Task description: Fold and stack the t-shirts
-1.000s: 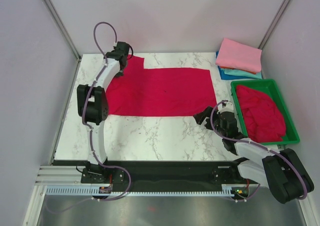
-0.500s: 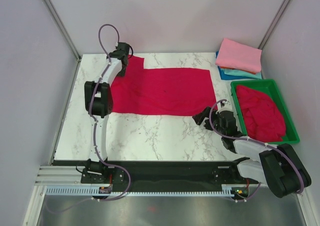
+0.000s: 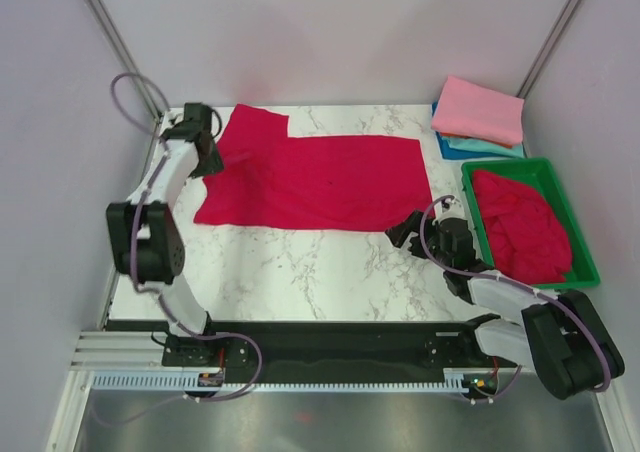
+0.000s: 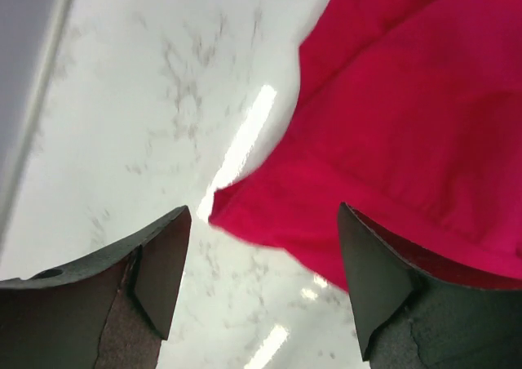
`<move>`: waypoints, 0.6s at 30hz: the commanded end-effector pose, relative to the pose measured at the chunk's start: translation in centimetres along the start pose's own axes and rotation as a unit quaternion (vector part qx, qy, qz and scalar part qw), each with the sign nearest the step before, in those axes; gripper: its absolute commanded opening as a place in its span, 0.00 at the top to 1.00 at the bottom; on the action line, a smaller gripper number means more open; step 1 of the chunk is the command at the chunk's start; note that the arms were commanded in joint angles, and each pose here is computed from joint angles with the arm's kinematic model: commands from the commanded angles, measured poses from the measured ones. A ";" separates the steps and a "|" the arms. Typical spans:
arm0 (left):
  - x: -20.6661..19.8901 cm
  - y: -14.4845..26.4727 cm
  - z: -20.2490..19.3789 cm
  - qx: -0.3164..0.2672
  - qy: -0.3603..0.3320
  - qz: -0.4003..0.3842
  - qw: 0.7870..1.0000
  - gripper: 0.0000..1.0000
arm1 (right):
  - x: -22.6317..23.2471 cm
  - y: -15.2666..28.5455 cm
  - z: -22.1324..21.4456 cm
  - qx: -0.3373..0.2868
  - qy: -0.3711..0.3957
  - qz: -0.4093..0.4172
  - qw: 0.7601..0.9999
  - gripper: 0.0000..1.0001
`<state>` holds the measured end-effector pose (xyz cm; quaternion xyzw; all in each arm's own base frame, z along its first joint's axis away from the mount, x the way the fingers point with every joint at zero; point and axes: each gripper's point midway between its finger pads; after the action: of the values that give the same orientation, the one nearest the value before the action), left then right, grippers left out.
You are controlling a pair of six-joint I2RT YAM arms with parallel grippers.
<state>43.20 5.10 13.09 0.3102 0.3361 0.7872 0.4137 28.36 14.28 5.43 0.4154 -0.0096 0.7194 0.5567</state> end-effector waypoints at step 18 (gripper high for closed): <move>2.3 -0.9 -11.9 0.048 0.339 -0.160 0.926 0.26 | -6.2 -0.3 4.9 0.026 -0.006 -0.238 0.971 0.02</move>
<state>31.24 3.75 3.22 0.0643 0.5597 0.7437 0.3600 32.43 8.50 5.68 0.4276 0.0827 0.5898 0.6800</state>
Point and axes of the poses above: each gripper's point midway between its finger pads, its own y axis back along the fingers, its own x axis along the line the jaws close on, z = x × y, and after that the axes turned 1 degree about y, right-handed
